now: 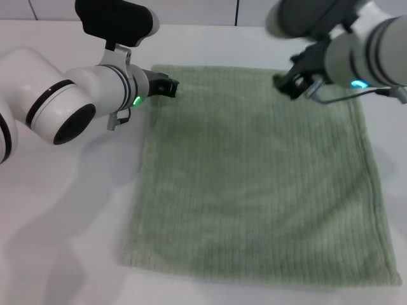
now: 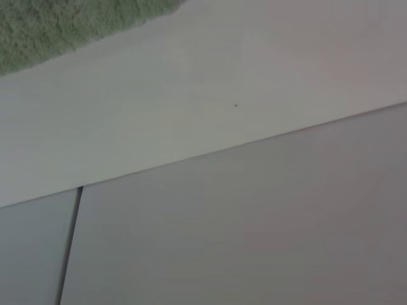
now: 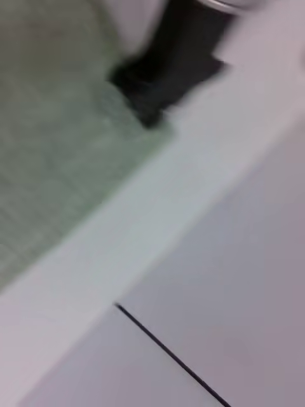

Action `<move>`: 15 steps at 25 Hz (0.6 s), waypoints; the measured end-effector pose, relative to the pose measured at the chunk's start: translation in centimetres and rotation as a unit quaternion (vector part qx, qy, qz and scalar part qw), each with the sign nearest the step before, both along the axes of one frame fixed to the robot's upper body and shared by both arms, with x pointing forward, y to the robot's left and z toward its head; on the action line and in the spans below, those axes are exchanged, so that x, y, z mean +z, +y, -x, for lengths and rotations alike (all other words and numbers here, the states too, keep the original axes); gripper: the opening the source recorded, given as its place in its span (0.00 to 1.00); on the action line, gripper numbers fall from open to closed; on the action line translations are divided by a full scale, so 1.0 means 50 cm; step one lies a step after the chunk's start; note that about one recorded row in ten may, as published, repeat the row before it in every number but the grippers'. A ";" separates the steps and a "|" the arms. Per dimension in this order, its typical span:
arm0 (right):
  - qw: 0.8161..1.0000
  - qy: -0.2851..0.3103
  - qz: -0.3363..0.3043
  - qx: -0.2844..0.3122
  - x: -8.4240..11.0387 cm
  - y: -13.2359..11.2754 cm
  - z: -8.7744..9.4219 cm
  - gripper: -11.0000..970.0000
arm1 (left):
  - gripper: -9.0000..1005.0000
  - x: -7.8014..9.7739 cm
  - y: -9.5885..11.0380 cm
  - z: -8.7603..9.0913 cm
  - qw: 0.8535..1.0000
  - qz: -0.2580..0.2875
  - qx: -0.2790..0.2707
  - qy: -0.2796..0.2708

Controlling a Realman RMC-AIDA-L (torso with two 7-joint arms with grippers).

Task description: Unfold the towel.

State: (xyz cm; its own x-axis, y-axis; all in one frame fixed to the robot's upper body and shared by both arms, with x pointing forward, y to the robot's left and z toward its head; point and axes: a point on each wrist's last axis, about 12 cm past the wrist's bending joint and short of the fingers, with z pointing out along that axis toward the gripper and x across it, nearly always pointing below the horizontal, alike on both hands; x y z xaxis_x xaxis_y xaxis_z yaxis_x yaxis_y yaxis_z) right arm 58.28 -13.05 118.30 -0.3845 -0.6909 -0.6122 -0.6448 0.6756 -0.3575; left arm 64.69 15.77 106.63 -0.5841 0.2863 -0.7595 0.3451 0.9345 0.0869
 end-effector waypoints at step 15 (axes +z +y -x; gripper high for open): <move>0.948 -0.275 -0.160 -0.022 -0.106 -0.099 0.008 0.43 | 0.01 -0.008 0.034 0.018 0.994 0.082 0.010 -0.066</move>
